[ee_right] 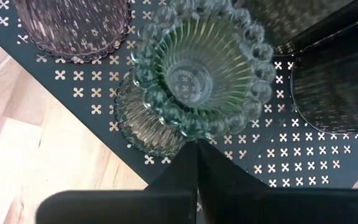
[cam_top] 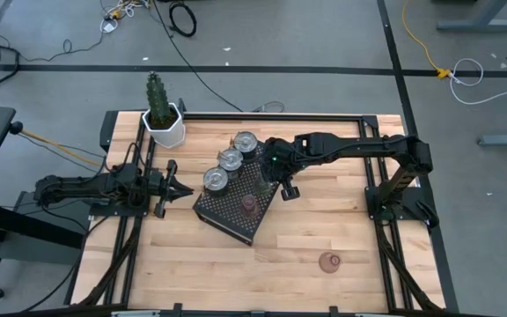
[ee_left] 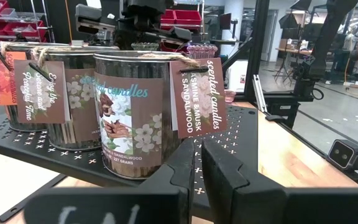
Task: Pick & Place candle stick holders
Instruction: Put the green candle holder on the shelf, then put the purple candle holder on the shelf
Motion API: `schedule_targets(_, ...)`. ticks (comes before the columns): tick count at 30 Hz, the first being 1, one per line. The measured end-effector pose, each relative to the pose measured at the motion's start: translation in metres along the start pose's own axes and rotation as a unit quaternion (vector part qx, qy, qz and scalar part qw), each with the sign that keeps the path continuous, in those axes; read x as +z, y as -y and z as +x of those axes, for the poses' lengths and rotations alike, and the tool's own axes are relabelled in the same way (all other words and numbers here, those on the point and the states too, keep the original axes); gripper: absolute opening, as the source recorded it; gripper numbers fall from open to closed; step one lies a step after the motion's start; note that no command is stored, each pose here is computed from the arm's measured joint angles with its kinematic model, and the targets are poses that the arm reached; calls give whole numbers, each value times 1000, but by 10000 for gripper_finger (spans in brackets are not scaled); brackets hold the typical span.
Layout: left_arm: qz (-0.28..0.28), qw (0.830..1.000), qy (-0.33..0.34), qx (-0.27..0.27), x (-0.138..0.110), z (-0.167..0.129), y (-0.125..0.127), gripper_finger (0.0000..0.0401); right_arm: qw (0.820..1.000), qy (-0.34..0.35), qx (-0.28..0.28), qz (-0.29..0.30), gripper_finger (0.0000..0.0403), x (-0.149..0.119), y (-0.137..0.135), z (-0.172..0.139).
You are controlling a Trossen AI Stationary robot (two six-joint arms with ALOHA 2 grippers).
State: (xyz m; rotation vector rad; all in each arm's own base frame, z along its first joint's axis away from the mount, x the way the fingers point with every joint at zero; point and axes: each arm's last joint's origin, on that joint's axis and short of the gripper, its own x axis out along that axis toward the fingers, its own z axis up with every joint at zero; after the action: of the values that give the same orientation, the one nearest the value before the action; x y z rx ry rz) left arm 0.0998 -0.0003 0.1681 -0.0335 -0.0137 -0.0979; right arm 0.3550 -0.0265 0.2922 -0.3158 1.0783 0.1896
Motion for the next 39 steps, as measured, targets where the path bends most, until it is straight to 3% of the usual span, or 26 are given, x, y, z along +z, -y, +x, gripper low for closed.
schedule_targets(17, 0, 1000, 0, 0, 0, 0, 0, 34, 999, 30, 15, 11, 1, 3, 3, 0)
schedule_targets(27, 0, 1000, 0, 0, 0, 0, 0, 34, 1000, 5, -8, 19, 1, -2, 8, -1)
schedule_targets(35, 0, 1000, 0, 0, 0, 0, 0, 34, 1000, 10, -10, 20, 1, -6, 5, -19)
schedule_targets(39, 0, 1000, 0, 0, 0, 0, 0, 34, 999, 17, -14, 49, 1, -8, 5, -27)
